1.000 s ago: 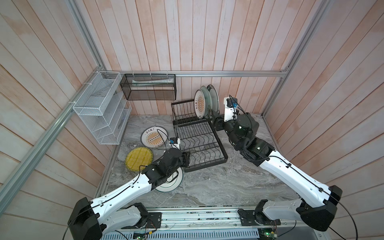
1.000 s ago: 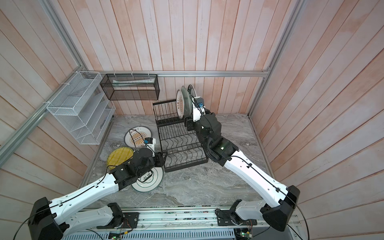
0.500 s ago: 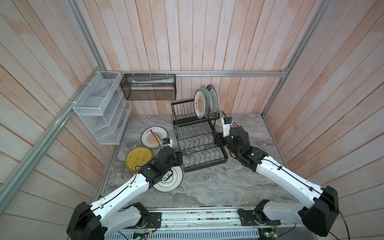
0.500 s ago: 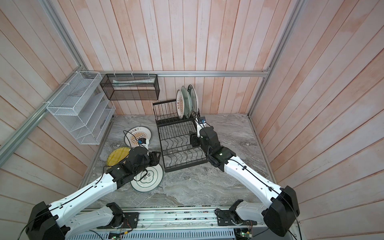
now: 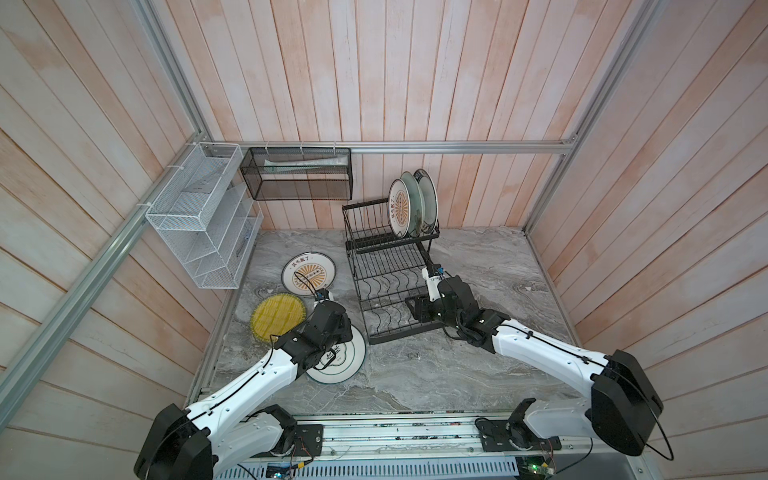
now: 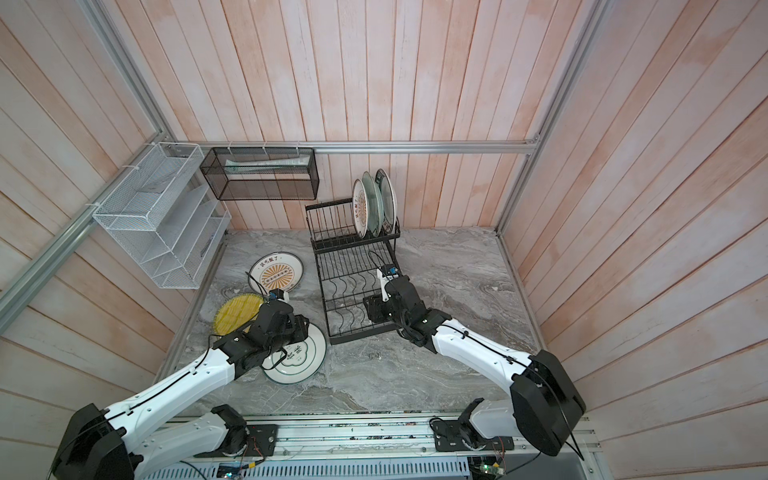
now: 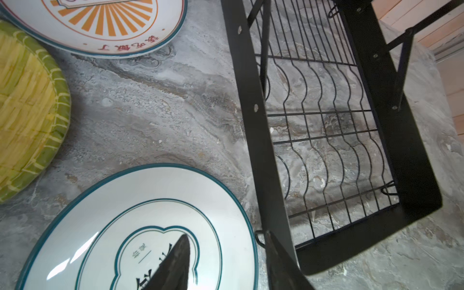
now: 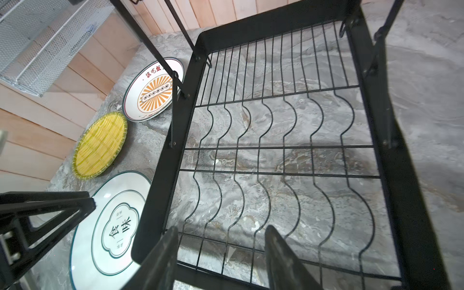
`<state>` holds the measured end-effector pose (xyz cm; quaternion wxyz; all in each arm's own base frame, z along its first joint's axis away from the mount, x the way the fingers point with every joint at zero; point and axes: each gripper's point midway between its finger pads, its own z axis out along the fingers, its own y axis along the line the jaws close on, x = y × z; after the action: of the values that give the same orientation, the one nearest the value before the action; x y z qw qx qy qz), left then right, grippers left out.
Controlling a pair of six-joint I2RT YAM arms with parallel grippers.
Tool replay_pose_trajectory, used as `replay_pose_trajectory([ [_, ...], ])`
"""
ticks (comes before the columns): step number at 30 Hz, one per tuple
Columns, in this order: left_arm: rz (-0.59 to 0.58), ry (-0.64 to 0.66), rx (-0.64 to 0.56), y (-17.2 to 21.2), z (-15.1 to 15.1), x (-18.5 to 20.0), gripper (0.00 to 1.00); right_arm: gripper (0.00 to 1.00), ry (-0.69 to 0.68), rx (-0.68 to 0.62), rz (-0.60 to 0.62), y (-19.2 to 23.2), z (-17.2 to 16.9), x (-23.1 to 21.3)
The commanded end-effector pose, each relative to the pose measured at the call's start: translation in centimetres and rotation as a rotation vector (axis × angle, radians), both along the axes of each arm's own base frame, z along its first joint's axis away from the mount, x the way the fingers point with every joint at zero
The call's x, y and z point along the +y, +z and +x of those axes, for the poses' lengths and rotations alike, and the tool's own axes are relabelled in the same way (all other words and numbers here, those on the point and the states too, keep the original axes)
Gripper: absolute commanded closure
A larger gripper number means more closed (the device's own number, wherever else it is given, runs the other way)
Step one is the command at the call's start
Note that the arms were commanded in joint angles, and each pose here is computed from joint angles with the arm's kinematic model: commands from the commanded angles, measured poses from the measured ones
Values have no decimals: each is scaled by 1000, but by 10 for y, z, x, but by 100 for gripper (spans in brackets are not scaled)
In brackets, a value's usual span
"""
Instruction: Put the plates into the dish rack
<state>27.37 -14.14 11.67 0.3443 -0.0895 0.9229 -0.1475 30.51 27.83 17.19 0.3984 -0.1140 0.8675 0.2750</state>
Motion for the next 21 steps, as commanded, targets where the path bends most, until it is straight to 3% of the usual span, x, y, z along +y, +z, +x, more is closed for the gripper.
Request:
replay_pose_trajectory([
  [1,-4,34,46,-15,-6,10,50,45,10,21,67,1,-2,13],
  [9,-16,44,70,-26,-5,19,49,49,-129,47,-60,-23,17,-14],
  [21,-9,49,59,-21,-2,30,48,51,-362,62,-280,-45,59,-109],
])
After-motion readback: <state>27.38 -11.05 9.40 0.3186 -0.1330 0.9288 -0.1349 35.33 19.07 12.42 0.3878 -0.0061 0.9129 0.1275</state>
